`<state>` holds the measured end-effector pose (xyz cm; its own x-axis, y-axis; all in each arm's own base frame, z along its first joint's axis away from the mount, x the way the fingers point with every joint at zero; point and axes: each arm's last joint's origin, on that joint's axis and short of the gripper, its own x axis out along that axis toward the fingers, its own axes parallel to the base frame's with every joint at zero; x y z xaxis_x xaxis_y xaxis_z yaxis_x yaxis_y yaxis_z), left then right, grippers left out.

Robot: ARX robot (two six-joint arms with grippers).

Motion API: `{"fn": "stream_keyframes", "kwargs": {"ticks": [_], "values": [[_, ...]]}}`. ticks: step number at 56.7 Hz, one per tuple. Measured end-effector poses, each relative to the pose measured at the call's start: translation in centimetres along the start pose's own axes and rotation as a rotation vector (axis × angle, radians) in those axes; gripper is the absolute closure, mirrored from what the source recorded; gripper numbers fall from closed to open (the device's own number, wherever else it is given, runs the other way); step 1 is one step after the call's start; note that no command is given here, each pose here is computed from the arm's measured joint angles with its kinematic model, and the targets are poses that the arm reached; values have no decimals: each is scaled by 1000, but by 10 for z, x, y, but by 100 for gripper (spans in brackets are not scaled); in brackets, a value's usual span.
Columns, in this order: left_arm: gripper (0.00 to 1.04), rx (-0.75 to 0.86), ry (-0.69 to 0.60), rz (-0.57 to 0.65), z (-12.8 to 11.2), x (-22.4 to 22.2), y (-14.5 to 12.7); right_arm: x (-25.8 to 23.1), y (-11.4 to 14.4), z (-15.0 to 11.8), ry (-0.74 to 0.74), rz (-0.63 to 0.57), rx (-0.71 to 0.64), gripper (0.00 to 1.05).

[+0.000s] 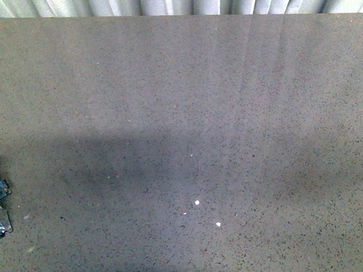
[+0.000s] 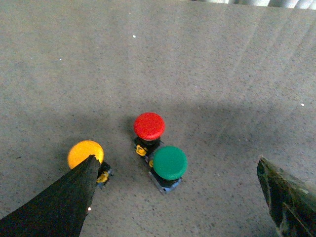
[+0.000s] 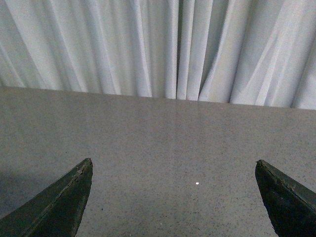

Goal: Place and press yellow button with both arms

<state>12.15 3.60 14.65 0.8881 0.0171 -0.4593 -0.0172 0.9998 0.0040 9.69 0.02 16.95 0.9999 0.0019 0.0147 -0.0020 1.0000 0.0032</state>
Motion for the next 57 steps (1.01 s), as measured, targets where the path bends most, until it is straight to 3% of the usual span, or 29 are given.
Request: {"fn": "stream_keyframes", "kwargs": {"ticks": [18, 57], "values": [[9, 19, 91, 55, -11, 38, 26, 0, 0, 0, 0, 0, 0, 9], [9, 29, 145, 34, -13, 75, 39, 0, 0, 0, 0, 0, 0, 9]]}}
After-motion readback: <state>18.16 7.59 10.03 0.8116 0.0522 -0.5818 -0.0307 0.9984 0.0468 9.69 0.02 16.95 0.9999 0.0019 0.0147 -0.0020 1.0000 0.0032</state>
